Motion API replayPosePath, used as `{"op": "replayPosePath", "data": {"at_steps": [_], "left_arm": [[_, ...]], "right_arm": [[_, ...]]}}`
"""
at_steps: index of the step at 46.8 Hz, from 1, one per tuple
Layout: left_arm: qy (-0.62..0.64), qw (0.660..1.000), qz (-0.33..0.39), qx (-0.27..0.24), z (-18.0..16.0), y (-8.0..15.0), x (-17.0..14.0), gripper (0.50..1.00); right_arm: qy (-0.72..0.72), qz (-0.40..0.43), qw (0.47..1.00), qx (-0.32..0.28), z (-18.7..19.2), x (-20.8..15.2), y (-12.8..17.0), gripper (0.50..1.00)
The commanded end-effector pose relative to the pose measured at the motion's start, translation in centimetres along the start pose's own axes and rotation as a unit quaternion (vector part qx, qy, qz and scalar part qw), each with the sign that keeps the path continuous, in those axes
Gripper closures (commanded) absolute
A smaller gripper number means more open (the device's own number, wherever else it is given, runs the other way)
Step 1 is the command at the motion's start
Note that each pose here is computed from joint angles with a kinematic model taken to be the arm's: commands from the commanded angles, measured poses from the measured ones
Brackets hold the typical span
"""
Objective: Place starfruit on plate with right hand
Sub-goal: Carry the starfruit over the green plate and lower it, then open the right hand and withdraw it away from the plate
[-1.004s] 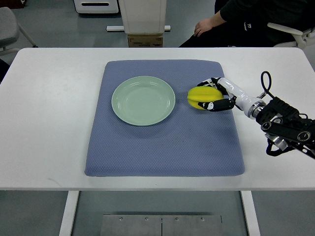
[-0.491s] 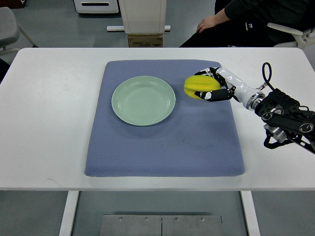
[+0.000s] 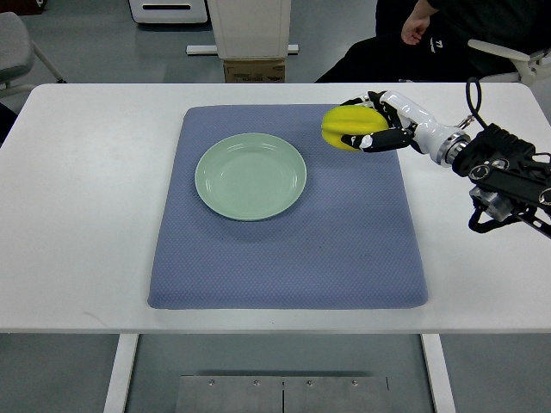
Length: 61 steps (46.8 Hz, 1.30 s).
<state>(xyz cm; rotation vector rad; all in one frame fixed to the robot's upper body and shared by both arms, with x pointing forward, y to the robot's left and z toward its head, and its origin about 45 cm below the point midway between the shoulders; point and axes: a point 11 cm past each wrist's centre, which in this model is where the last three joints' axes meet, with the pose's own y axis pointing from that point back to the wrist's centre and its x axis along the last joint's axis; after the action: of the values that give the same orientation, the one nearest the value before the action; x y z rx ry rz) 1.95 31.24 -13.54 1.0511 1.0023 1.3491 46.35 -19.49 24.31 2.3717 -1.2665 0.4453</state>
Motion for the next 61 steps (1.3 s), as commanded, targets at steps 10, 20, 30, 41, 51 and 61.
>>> {"op": "replayPosePath", "data": {"at_steps": [10,20,30,41,51,61], "left_arm": [[0.0,1.0,0.0,0.0,0.0,0.0,0.0,0.5],[0.0,1.0,0.0,0.0,0.0,0.0,0.0,0.5],[0.0,1.0,0.0,0.0,0.0,0.0,0.0,0.5],[-0.001,1.0,0.0,0.0,0.0,0.0,0.0,0.5],[0.0,1.0,0.0,0.0,0.0,0.0,0.0,0.5],[0.0,1.0,0.0,0.0,0.0,0.0,0.0,0.5]], "right_arm": [[-0.015,-0.048,0.998,0.031,-2.9,-5.4,-2.6,1.0],[-0.034,-0.071,0.996,0.036,-3.8,-8.6,-3.7,1.0],[-0.039,-0.074,0.996,0.031,-3.5,-10.4,-4.6,1.0],[-0.039,-0.078,0.996,0.031,-3.9,-12.0,-5.4,1.0],[-0.045,-0.085,0.995,0.025,-3.6,-13.0,-5.4,0.814],[-0.049,-0.086,0.995,0.023,-3.2,-13.2,-5.3,0.519]]}}
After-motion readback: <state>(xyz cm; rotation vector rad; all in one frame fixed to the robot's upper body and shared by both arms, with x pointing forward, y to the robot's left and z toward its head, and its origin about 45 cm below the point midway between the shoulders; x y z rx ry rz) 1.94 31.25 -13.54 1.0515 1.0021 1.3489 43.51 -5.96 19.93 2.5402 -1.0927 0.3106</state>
